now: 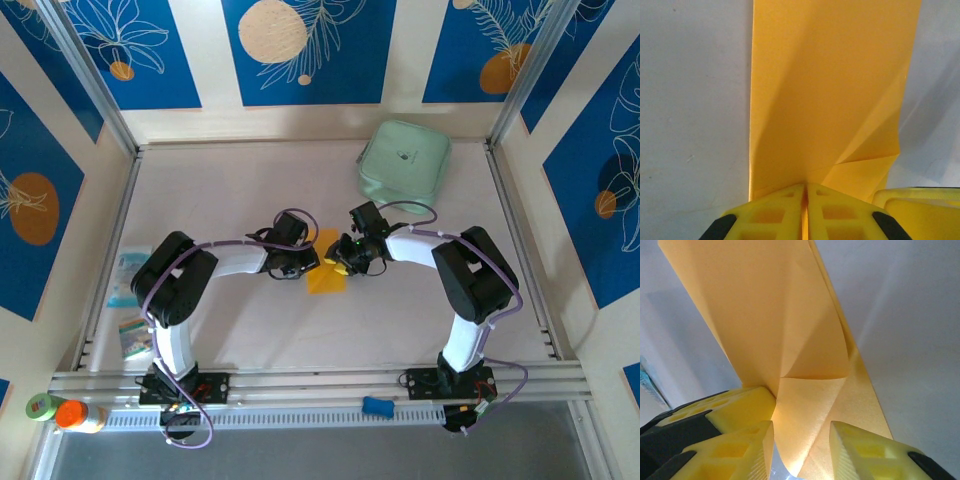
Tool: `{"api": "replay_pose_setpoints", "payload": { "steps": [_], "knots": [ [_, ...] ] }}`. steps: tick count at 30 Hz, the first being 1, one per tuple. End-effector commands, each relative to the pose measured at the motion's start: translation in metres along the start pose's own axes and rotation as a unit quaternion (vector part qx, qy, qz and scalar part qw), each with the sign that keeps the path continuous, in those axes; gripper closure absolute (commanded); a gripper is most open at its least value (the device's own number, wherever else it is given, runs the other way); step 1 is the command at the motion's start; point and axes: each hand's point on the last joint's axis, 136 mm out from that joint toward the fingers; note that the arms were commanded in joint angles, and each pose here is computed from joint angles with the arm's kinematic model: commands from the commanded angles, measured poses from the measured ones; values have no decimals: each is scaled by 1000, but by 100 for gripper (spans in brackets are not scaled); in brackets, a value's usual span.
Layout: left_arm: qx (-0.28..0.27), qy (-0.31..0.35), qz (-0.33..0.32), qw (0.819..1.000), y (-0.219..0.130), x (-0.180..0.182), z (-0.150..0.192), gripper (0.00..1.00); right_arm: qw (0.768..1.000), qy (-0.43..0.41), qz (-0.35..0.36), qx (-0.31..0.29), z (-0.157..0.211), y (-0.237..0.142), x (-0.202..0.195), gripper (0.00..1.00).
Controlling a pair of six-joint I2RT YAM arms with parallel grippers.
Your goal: Fold a paper plane with a square sheet of paper (pick it up from the middle)
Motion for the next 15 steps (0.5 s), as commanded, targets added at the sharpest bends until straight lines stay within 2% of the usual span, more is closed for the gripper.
{"api": "replay_pose_setpoints", "payload": {
  "steps": [1,10,15],
  "knots": [
    [12,-24,-46,999,8,32,5,88,1000,3,1,16,4,5,3,66],
    [13,-25,-47,998,8,33,5,88,1000,0,-13,25,6,10,5,66],
    [13,-26,-50,998,8,34,5,89,999,-11,-31,31,8,13,13,71]
  ]
}}
Point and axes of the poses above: each hand's point on the last joint's axis, 136 mm out from that joint toward the fingers, its own y axis out along the fingers, its own x axis along the line the jaws close on, z = x × y, and after that the axes turned 13 degrees about -y, right-handed
